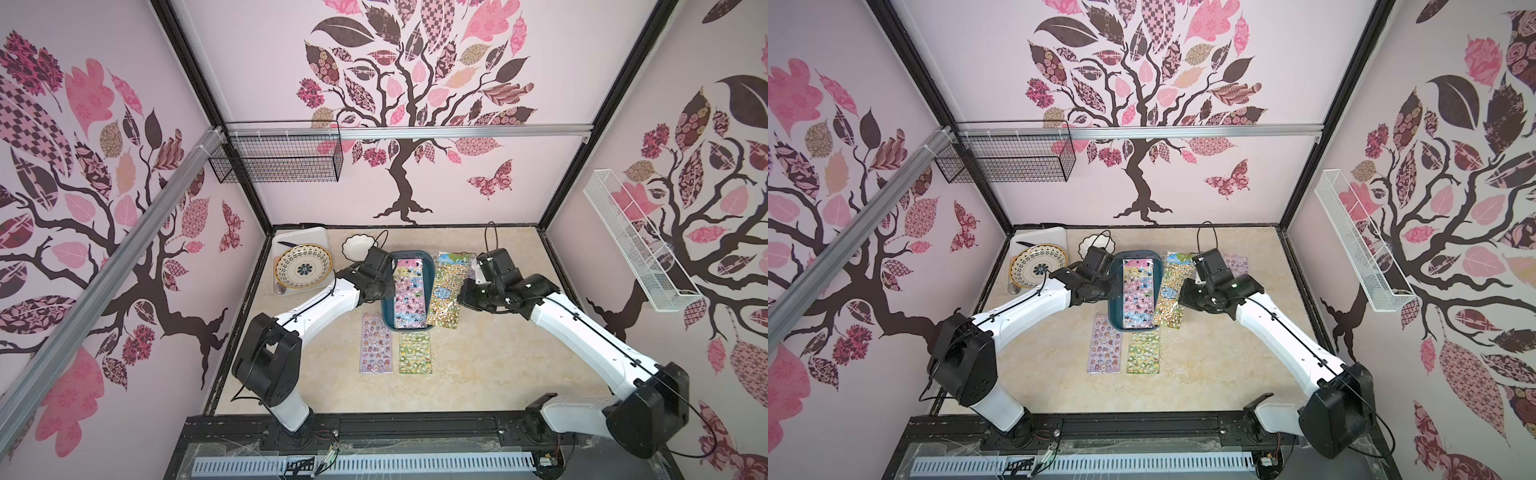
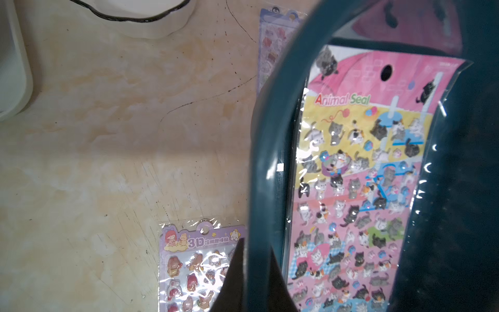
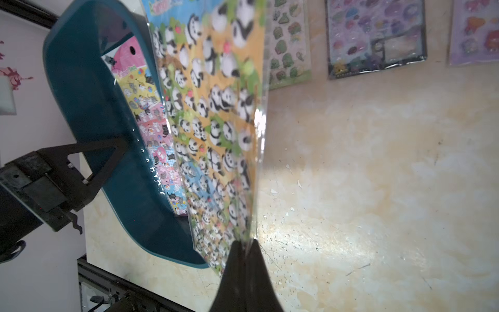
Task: Take the stickers out of the storage box
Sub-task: Pick up the sticker from the storage box, then place the sticker at the center of the board.
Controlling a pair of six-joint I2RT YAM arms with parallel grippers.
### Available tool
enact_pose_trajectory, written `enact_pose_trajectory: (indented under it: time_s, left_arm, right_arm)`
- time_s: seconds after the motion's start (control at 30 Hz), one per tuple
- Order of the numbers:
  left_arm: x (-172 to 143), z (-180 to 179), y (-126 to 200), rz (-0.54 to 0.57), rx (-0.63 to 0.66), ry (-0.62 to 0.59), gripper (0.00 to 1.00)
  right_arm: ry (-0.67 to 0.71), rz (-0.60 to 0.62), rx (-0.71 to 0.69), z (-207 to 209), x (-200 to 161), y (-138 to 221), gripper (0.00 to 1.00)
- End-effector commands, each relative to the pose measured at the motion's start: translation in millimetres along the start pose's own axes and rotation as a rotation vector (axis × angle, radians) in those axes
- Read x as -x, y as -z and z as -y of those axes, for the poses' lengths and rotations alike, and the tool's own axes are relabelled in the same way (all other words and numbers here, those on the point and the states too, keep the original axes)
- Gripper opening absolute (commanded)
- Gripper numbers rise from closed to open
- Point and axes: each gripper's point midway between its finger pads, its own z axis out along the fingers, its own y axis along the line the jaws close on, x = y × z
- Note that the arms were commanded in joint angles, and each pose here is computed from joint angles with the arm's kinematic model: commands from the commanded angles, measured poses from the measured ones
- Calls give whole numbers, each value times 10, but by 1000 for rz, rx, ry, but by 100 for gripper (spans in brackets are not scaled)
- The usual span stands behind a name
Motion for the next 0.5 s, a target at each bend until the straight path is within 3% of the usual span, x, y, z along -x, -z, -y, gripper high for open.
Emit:
enact_pose_trajectory:
  time_s: [0.0, 0.2, 0.47]
  left_arm:
    - [258, -163, 95, 60, 35, 42, 0]
    - [409, -513, 104, 79, 75, 143, 0]
    - [366, -478, 68, 61, 49, 152, 0]
  right_arm:
    - [2, -64, 16, 69, -194, 121, 0]
    - [15, -147, -56, 365, -479, -66, 0]
    - [17, -279, -98, 611, -782, -430, 0]
